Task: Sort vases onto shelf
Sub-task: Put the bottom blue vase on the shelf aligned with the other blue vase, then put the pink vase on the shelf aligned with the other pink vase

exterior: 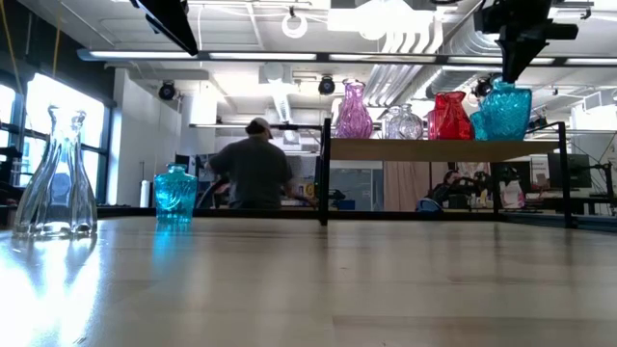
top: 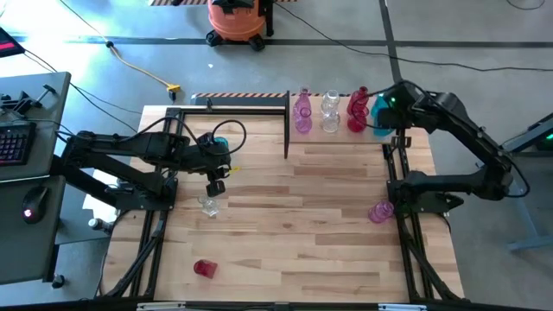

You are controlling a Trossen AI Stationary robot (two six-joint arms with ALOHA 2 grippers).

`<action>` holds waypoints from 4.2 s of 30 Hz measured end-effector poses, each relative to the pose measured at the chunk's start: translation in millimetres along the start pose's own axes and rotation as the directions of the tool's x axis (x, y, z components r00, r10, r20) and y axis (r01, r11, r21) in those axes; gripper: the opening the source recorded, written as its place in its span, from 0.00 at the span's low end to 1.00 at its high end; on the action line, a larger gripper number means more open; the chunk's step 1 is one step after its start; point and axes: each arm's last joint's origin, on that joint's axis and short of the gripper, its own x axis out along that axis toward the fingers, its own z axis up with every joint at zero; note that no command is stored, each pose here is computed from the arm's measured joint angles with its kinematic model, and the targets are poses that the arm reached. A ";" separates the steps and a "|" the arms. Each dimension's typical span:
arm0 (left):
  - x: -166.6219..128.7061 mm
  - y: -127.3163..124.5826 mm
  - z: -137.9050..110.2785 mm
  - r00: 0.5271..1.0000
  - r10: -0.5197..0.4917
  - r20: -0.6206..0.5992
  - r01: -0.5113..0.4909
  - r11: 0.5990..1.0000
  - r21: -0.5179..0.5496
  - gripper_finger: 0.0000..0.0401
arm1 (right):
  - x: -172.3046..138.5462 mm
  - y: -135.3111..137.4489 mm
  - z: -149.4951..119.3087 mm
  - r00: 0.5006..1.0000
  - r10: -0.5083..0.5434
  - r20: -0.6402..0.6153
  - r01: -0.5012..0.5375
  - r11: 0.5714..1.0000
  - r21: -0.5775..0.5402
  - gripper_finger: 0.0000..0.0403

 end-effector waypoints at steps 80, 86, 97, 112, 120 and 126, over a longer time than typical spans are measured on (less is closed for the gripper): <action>0.0 0.0 0.0 1.000 0.000 0.000 0.000 1.000 0.000 0.22 | 1.8 -8.2 -5.5 0.998 -0.053 -0.022 0.054 0.997 0.049 0.19; 0.0 0.0 0.0 1.000 0.000 0.000 0.000 1.000 0.000 0.22 | -4.2 -5.9 -10.8 0.997 -0.073 -0.007 0.073 0.996 0.060 0.19; 0.1 0.0 0.0 1.000 0.000 0.000 0.000 1.000 0.000 0.22 | -17.1 -0.2 -23.2 0.992 -0.123 0.020 0.118 0.979 0.166 0.19; 0.0 0.0 0.0 1.000 0.000 0.000 0.000 1.000 0.000 0.22 | -33.8 22.2 -28.8 0.969 0.039 0.246 -0.131 0.921 0.367 0.19; 0.1 0.0 0.0 1.000 0.000 0.000 0.000 1.000 0.000 0.22 | -38.4 31.3 -19.3 0.895 0.201 0.398 -0.369 0.836 0.406 0.19; 0.0 0.0 0.0 1.000 0.000 0.000 0.000 1.000 0.000 0.22 | -44.6 34.8 -9.2 0.790 0.293 0.538 -0.543 0.742 0.393 0.19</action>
